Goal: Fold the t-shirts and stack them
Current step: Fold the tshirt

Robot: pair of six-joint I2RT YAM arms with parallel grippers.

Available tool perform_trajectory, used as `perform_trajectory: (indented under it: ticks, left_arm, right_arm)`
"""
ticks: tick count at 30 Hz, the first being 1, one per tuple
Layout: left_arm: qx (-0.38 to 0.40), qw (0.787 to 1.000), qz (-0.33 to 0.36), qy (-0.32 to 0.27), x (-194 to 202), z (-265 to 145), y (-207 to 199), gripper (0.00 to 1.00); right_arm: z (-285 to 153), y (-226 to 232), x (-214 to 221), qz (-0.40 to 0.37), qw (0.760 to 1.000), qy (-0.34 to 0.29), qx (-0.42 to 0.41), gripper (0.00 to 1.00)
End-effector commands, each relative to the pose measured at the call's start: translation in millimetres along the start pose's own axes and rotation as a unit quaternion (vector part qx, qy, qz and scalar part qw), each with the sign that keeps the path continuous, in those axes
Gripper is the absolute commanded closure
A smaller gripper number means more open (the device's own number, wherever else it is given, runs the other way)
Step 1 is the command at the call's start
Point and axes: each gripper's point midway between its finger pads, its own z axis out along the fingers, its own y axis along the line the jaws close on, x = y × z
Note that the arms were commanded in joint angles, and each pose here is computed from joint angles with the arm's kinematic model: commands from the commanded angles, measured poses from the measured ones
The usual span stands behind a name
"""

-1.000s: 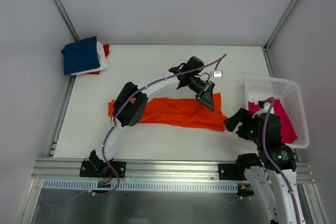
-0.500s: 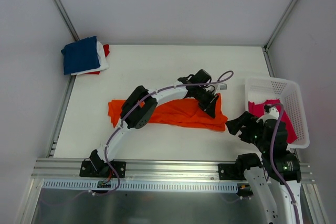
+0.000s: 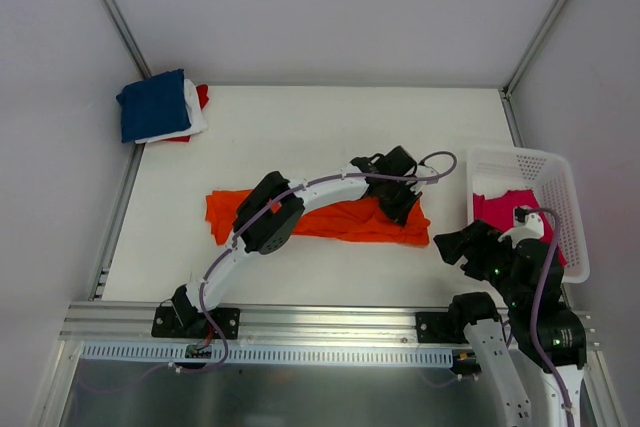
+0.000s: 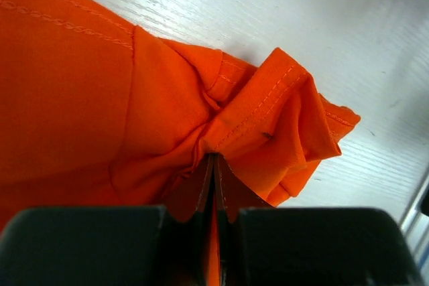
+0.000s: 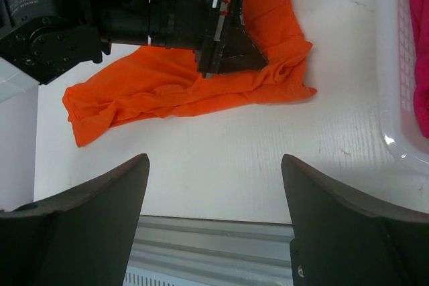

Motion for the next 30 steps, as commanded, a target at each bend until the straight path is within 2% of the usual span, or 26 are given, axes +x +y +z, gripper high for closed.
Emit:
perform_trajectory:
  ticks: [1,4,5,8,11,19,30]
  left_arm:
    - [-0.147,0.987,0.023,0.059,31.1,-9.4,56.9,1.0]
    - [-0.209,0.975,0.035,0.062,26.5,-23.5,75.6,1.0]
    - [-0.251,0.965,0.047,0.066,25.5,-31.6,89.7,1.0]
    - [-0.311,0.944,0.074,0.077,20.3,-46.5,109.5,1.0]
    - [-0.336,0.933,0.092,0.086,16.0,-53.5,121.3,1.0]
    - [-0.339,0.933,0.076,0.091,14.6,-71.5,152.8,1.0]
    - [-0.37,0.926,-0.006,0.076,17.7,-128.6,248.6,1.0]
  right_arm:
    - [-13.1,10.2,-3.6,0.008,1.0,-0.006,-0.019,0.16]
    - [-14.4,10.0,-2.7,0.007,1.0,-0.005,-0.019,0.16]
    - [-14.3,10.3,-2.3,0.007,1.0,-0.003,-0.02,0.16]
    - [-15.3,10.2,-1.6,0.007,1.0,-0.001,-0.019,0.16]
    - [-18.6,8.6,-2.0,0.006,1.0,-0.002,-0.014,0.16]
    - [-24.1,8.9,-4.4,0.0,1.0,-0.007,-0.013,0.14]
    - [-22.1,8.0,-3.0,-0.003,1.0,-0.002,-0.01,0.14]
